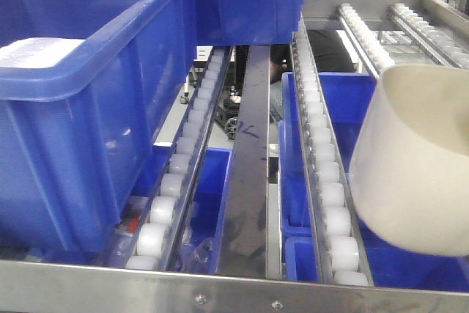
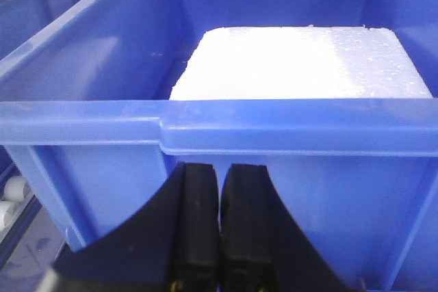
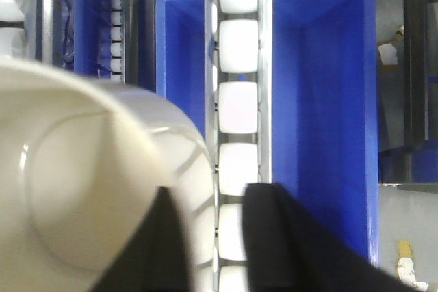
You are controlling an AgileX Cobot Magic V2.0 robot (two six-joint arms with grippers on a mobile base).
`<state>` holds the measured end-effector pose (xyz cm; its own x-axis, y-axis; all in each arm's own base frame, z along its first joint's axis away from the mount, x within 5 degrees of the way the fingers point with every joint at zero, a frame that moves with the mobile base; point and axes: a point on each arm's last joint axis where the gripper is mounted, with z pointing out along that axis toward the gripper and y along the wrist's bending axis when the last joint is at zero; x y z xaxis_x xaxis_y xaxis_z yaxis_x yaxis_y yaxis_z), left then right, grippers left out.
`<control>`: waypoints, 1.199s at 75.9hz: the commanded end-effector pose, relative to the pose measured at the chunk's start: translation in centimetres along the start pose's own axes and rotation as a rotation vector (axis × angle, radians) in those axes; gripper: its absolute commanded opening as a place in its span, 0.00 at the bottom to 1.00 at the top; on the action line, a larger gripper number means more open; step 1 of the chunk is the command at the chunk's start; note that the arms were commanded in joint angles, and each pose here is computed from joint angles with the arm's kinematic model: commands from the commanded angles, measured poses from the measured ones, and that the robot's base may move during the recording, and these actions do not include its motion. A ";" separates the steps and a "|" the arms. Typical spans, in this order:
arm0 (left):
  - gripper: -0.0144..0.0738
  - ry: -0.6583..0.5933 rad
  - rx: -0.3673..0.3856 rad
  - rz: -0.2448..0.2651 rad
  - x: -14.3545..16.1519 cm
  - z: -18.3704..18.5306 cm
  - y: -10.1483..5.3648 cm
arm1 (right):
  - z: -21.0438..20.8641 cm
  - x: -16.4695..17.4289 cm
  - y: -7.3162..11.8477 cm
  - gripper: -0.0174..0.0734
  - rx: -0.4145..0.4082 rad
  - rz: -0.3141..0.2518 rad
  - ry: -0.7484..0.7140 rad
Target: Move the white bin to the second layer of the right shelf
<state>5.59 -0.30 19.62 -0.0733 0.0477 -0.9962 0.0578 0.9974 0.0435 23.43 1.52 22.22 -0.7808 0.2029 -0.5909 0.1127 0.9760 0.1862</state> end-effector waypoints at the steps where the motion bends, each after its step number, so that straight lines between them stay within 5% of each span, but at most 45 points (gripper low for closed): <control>1: 0.26 -0.066 -0.002 -0.005 0.4 0.1 0.0 | -1.8 -1.8 0.5 0.58 -0.025 -0.007 -0.143; 34: 0.26 -0.066 -0.002 -0.005 0.4 0.1 0.0 | -8.0 0.5 0.3 0.56 -0.068 -0.054 -0.319; 45: 0.26 -0.066 -0.002 -0.005 0.4 0.1 0.0 | -9.0 3.2 -0.2 0.42 -0.080 -0.138 -0.368; 60: 0.26 -0.066 -0.002 -0.005 0.4 0.1 0.0 | -10.9 6.3 -0.7 0.24 -0.119 -0.171 -0.518; 91: 0.26 -0.066 -0.002 -0.005 0.4 0.1 0.0 | -14.2 9.6 -1.8 0.25 -0.129 -0.185 -0.894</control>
<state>5.59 -0.30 19.62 -0.0733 0.0477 -0.9962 0.0578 0.9974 0.0435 7.34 0.87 25.43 -0.1551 0.0875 -0.9840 -0.0892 0.9908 0.1022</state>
